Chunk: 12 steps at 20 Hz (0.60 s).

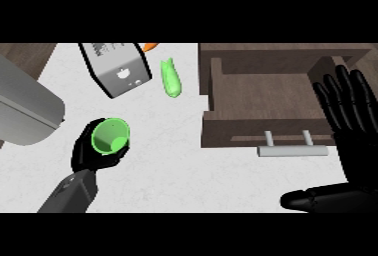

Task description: Pick up the cup, place it into the drawer and close the drawer

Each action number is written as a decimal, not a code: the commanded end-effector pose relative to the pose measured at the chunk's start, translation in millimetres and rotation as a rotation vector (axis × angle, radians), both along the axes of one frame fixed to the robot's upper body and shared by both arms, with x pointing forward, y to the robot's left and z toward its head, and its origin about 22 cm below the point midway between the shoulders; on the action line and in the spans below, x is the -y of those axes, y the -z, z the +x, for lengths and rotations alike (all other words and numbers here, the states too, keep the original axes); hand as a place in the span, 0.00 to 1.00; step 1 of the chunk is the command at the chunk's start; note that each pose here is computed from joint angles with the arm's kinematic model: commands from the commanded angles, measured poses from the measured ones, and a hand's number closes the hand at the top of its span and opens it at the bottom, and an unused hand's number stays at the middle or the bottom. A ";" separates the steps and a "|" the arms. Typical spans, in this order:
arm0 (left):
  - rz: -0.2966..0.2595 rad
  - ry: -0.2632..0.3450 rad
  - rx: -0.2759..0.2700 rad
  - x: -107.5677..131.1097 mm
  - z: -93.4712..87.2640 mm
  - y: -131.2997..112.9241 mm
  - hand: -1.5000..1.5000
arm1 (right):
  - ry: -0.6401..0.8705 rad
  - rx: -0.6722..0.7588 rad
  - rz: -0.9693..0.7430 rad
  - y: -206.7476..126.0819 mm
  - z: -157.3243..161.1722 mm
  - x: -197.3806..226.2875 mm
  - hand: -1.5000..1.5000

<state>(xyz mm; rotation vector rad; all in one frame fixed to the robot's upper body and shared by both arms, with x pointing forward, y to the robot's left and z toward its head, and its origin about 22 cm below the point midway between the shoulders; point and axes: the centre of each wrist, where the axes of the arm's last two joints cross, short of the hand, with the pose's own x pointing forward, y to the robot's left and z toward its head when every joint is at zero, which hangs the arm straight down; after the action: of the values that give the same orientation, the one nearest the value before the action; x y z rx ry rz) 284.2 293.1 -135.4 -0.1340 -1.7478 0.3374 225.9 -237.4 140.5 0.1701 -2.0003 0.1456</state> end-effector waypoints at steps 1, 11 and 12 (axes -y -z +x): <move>0.002 0.014 0.135 -9.7 10.5 -10.9 1.00 | -0.005 0.002 -0.004 0.3 6.3 -3.8 0.00; 0.043 -0.039 0.177 13.8 -22.6 10.0 1.00 | 0.017 0.002 -0.007 -9.8 -8.7 -7.3 0.00; 0.062 -0.039 0.198 -18.8 -28.4 3.6 1.00 | 0.018 -0.008 -0.001 -17.7 -2.0 8.2 0.00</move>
<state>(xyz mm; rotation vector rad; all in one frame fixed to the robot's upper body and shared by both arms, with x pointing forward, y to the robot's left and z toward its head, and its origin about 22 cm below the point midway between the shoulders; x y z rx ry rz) 267.5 294.6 -140.4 -0.0695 -1.8455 0.3074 219.2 -238.0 149.9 0.1538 -1.9993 0.1407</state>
